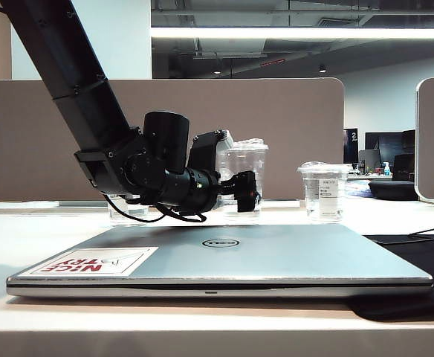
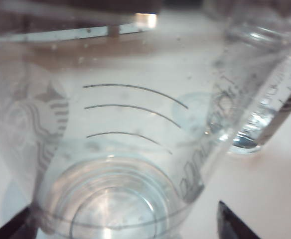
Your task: Pick up the coffee cup on the middle and place it on the left side of the laptop.
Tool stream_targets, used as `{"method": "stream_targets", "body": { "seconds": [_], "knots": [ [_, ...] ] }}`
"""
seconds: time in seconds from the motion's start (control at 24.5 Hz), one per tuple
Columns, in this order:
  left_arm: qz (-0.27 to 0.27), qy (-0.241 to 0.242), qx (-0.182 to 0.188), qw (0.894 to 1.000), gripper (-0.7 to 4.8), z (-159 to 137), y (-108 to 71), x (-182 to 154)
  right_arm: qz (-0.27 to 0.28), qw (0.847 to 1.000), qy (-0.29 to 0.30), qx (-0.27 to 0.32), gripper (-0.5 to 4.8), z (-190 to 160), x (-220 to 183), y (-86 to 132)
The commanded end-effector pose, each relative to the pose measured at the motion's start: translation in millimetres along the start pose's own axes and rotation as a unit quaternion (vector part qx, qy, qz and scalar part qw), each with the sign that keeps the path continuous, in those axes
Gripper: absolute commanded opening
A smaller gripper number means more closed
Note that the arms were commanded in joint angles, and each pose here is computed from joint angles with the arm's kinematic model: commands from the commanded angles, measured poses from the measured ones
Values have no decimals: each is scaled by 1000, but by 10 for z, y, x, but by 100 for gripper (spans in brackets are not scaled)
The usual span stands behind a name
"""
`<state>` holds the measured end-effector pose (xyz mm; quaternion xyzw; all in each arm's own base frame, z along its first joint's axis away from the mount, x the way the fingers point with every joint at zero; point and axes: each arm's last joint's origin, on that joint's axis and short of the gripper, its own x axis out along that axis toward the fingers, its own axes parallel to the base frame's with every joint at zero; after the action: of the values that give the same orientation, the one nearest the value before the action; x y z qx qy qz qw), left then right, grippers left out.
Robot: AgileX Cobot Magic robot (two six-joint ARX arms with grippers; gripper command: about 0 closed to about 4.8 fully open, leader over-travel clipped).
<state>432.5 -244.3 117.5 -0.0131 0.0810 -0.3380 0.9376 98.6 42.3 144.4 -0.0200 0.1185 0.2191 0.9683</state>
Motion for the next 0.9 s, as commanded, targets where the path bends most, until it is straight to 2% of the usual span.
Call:
{"method": "stream_targets", "body": {
  "seconds": [0.04, 0.33, 0.53, 0.73, 0.78, 0.9],
  "knots": [
    [-17, -8, 6, 1000, 479, 70, 50, -23, 1, 1000, -6, -1, -5, 1, 4, 2],
    [-63, 6, -6, 998, 479, 98, 284, -98, 1, 1000, -6, -1, -5, 2, 4, 1],
    [-117, -1, 23, 993, 479, 113, 438, -157, 1, 1000, -6, -1, -5, 2, 4, 1],
    [-176, -30, 47, 983, 479, 147, 546, -204, 0, 1000, -6, 0, -5, 2, 3, -1],
    [-187, -41, 61, 980, 479, 150, 579, -218, -2, 1000, -6, 0, -5, 2, 4, -5],
    [-190, -48, 68, 978, 479, 167, 597, -193, -3, 1000, -6, 0, -5, 1, 4, -6]
  ]
}}
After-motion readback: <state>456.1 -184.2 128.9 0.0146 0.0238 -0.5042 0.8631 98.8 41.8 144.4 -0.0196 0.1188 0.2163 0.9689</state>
